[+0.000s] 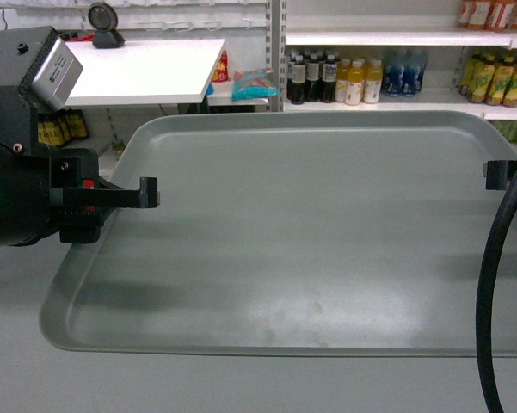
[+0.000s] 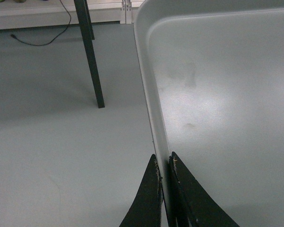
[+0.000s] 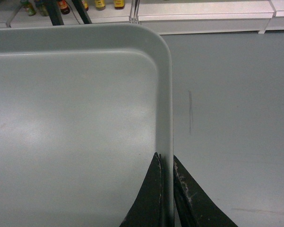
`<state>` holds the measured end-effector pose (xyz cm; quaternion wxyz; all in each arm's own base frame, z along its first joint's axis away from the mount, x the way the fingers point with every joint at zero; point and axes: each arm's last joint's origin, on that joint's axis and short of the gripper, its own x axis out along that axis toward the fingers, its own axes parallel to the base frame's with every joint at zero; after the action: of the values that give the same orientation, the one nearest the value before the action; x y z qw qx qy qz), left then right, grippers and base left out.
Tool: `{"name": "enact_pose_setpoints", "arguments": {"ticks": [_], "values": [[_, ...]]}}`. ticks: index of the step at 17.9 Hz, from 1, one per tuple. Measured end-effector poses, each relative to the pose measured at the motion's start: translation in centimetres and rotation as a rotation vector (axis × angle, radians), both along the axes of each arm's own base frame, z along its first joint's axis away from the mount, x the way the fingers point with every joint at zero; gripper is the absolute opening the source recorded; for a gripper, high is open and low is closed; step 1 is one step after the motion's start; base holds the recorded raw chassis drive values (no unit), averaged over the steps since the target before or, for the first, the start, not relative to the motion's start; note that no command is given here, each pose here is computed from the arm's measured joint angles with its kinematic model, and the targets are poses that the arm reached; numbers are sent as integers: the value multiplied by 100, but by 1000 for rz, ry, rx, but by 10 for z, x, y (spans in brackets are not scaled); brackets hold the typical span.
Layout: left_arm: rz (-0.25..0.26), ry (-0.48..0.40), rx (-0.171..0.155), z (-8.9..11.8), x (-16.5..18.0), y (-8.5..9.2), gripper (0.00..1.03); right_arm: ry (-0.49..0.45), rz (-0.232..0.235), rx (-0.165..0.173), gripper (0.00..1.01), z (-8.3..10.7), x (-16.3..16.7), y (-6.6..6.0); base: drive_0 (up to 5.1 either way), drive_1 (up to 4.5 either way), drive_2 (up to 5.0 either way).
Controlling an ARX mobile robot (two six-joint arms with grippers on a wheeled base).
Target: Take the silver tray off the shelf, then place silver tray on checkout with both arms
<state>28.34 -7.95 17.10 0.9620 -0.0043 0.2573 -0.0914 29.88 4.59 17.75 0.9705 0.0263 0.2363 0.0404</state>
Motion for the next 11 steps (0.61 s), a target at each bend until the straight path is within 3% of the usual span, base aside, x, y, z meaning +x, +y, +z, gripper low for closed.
{"name": "enact_pose_setpoints", "arguments": {"ticks": [11], "values": [[-1,-2,1,0,0,0,3,-1,0,1,3,0,0,0,-508,237,237]]}}
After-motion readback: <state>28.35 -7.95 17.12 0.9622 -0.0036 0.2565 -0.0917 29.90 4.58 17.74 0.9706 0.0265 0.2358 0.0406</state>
